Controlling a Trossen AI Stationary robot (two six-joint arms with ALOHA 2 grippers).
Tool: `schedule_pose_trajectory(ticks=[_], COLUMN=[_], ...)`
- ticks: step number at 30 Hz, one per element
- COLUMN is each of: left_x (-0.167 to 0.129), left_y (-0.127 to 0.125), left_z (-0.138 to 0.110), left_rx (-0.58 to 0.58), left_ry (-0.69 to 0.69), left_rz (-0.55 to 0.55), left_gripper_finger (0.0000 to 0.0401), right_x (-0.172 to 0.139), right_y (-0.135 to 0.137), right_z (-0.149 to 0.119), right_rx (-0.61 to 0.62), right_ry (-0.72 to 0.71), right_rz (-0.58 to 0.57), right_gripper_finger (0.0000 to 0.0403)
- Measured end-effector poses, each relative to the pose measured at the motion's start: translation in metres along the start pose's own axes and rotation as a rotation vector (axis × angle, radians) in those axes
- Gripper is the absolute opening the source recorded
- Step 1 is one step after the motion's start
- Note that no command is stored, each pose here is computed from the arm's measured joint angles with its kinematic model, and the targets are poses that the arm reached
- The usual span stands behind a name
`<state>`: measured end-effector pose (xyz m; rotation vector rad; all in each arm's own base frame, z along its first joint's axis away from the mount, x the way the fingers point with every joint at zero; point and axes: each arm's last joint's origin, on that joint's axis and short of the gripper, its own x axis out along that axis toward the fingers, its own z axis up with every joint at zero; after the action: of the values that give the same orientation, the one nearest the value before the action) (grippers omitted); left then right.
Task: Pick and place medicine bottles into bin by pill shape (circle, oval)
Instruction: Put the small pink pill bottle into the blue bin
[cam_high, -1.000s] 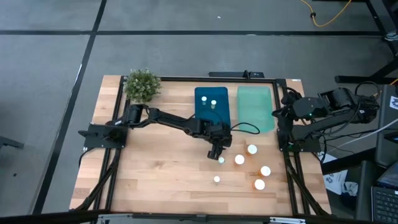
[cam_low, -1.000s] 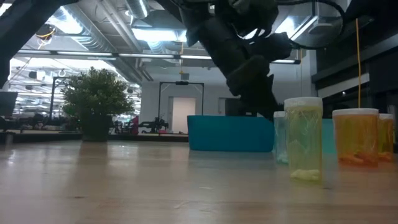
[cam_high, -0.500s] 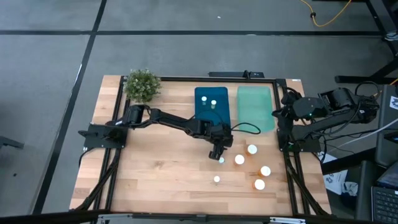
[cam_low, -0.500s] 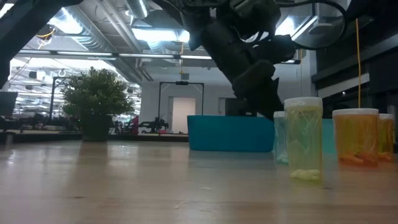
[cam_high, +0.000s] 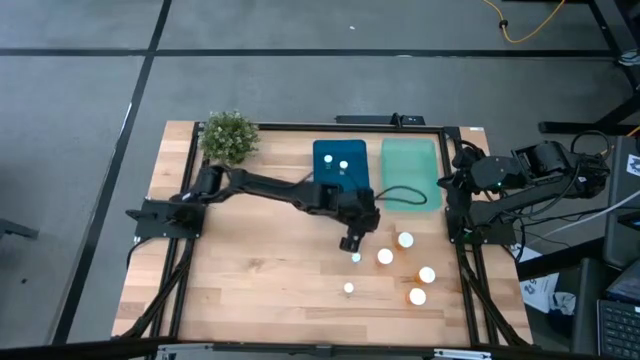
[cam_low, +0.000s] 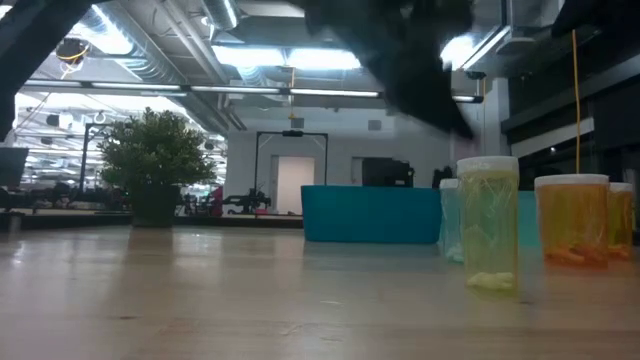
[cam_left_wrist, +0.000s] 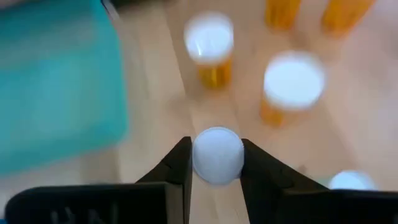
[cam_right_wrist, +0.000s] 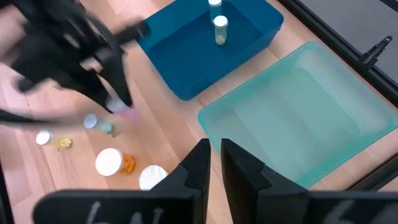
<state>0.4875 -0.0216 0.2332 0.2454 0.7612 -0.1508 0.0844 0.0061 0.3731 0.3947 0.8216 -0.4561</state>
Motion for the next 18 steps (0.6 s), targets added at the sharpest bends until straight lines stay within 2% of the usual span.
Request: schedule_pose_trajectory(ticks=[4,8,13,18], left_x=[-0.043,-0.077,-0.082,-0.063], left_y=[0.011,0.042,0.089,0.122], left_z=[0.018,0.02,-0.001,-0.043], left_rx=[0.066,0.098,0.017,-0.104], left_ry=[-0.016,-0.028,-0.027,0.038], left_rz=[0.067,0.144,0.119,0.139], left_gripper_finger=[0.0087,0.0089,0.009,0.0091], right_x=[0.0,0.0,0.0,0.0], right_y=[0.0,0.0,0.0,0.0], right_z=[0.0,0.0,0.0,0.0], right_rx=[0.001,0.0,-0.001,-0.004], right_ry=[0.0,-0.001,-0.001,-0.001], right_rz=[0.0,-0.002,-0.002,-0.002], right_gripper_finger=[0.0042,0.0042,0.0042,0.0042])
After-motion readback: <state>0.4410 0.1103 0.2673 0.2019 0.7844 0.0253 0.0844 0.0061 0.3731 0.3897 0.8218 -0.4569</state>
